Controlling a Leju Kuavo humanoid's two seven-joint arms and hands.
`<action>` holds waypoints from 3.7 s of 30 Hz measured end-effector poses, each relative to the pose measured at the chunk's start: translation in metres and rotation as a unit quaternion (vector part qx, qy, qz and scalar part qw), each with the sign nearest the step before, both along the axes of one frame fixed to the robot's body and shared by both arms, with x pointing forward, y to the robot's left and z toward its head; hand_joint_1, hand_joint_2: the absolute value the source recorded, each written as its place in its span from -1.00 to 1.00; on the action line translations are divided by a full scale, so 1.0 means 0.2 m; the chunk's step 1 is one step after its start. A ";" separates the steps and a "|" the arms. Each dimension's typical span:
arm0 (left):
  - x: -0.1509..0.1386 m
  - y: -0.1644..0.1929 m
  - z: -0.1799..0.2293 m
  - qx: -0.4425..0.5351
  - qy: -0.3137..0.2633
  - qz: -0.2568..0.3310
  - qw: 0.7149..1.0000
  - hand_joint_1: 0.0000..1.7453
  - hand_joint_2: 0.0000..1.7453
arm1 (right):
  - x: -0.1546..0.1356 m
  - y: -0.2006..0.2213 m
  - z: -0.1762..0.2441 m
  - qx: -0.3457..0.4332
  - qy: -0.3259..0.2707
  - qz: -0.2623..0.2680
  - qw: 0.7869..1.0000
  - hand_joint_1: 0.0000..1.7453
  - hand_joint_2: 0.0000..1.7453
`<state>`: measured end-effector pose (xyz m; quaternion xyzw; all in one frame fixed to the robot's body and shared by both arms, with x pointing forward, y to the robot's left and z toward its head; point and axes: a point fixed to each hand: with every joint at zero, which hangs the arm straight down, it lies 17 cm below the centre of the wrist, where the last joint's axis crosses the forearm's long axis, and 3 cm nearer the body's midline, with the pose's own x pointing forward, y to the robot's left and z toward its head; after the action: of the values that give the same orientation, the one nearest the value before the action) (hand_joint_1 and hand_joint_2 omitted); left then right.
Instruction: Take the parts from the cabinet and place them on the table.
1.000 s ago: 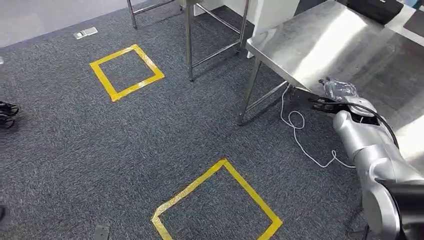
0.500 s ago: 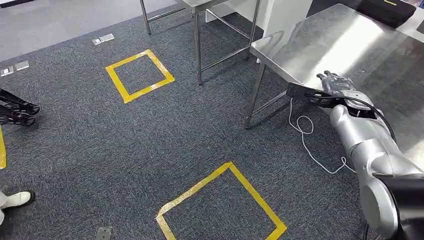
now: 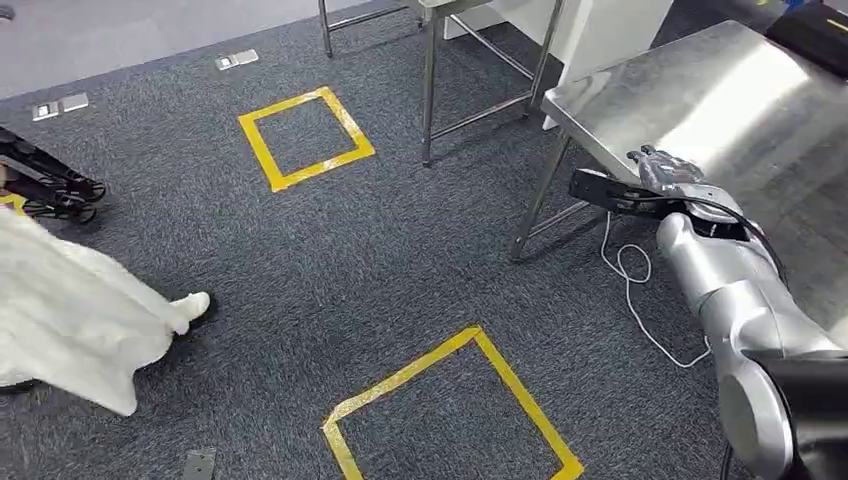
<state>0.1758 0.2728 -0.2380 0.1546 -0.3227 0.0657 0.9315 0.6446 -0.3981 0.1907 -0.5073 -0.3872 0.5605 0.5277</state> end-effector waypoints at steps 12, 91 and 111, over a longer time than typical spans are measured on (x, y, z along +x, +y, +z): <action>-0.01 -0.01 0.00 -0.001 0.002 0.000 1.000 -1.00 -1.00 | -0.06 0.05 -0.18 0.017 0.017 0.003 1.000 -1.00 -1.00; -0.11 -0.11 -0.10 -0.051 0.092 -0.083 0.991 -1.00 -1.00 | -2.89 0.58 -2.36 0.347 0.476 -0.360 0.723 -1.00 -1.00; -0.19 -0.11 -0.12 -0.056 0.104 -0.086 0.989 -1.00 -1.00 | -2.91 0.54 -2.36 0.335 0.483 -0.355 0.727 -1.00 -1.00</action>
<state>0.1384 0.2513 -0.2618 0.0797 -0.2315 -0.0127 0.9695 0.0622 -0.2892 -0.2814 -0.0583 -0.0342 0.3352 0.9397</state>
